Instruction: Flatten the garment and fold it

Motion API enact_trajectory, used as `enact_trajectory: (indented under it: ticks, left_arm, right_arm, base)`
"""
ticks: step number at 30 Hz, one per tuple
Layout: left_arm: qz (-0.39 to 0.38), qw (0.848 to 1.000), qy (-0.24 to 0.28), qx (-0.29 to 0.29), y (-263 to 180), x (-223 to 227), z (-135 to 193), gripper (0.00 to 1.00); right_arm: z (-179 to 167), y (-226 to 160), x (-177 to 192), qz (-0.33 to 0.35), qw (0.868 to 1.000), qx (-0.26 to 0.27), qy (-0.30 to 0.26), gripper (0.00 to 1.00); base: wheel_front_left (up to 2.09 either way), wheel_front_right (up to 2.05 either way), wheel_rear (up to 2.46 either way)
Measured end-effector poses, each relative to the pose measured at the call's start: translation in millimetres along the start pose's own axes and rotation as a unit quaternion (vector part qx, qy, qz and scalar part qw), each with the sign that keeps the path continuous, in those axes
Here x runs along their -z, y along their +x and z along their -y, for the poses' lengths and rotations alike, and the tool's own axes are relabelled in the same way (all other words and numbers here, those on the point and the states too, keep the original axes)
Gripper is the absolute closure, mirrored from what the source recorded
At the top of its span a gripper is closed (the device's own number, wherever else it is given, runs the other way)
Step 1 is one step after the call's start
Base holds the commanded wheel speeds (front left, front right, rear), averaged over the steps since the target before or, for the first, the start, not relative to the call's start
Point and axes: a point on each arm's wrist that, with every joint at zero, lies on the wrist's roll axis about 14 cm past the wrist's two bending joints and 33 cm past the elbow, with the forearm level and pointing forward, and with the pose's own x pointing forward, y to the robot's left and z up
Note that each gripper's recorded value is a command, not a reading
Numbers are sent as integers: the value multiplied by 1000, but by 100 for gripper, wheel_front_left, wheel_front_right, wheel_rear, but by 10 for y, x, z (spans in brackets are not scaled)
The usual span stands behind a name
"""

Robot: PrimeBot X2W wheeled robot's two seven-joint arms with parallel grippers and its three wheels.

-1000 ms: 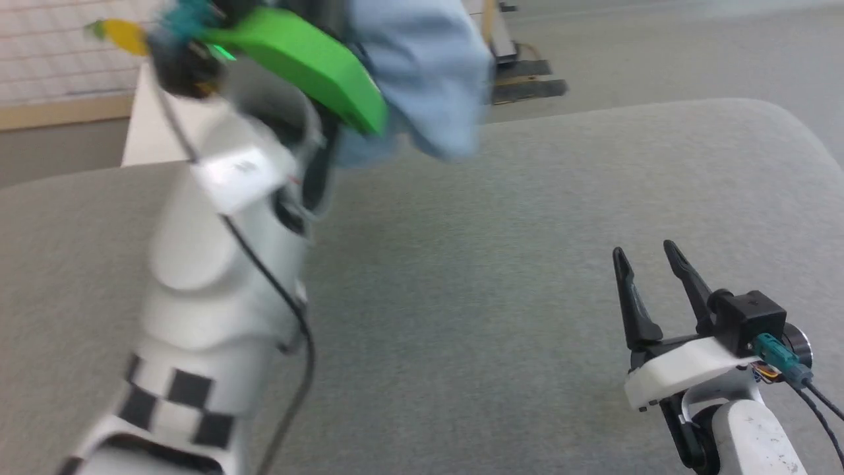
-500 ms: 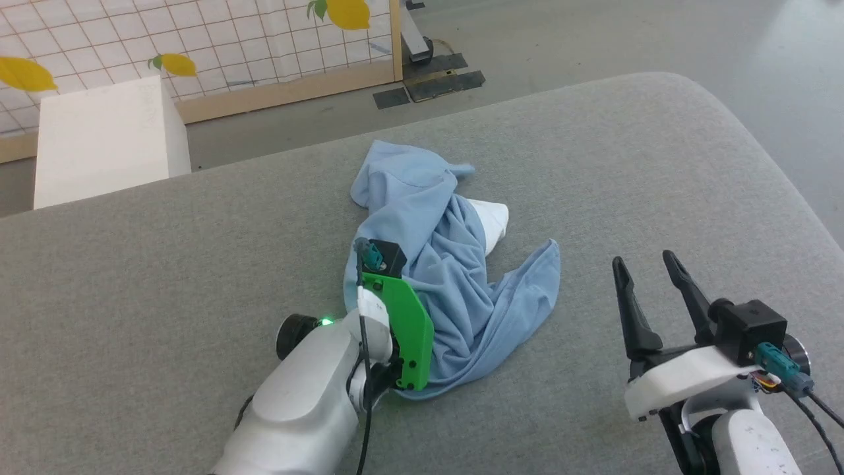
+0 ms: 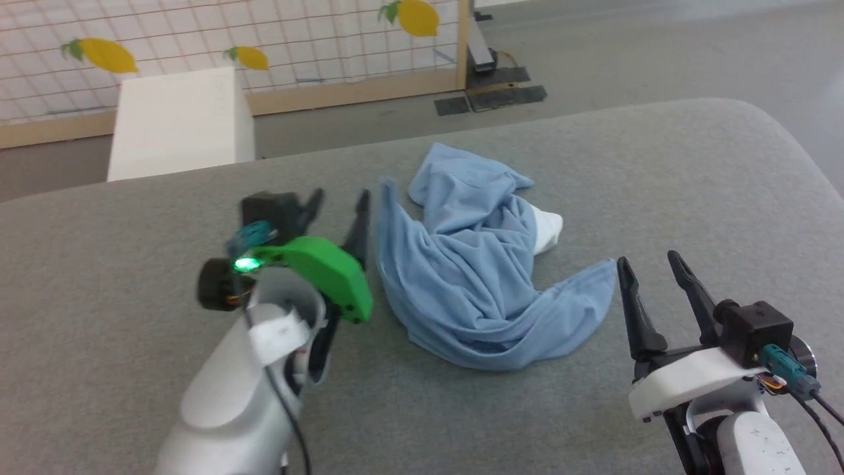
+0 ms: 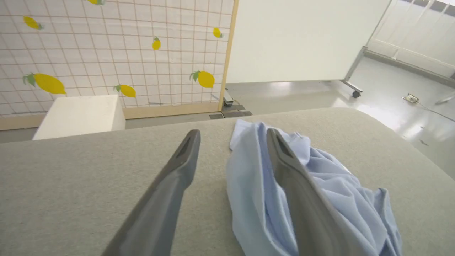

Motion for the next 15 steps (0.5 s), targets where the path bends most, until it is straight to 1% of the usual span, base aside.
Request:
enact_trajectory:
  ticks: [3, 4, 7, 10, 15]
  left_arm:
    - [74, 996, 20, -36, -187, -217, -269, 0]
    - [105, 992, 35, -68, -399, -278, -501, 0]
    - [117, 988, 44, -93, -607, -276, -664, 0]
    - [125, 984, 49, -113, -793, -278, -759, 0]
    - [137, 978, 39, -153, -1111, -236, -898, 0]
  right_arm:
    - [-86, 29, -25, 2, 1000, -13, -1, 0]
    - [-153, 39, -37, 4, 1000, -23, -1, 0]
    - [-213, 62, -83, 9, 999, -32, -1, 0]
    - [-249, 55, -84, 8, 999, -37, -3, 0]
    - [-274, 31, -41, -4, 999, -41, -5, 0]
  base:
    - [0, 0, 0]
    - [0, 0, 0]
    - [0, 0, 0]
    - [0, 0, 0]
    - [0, 0, 0]
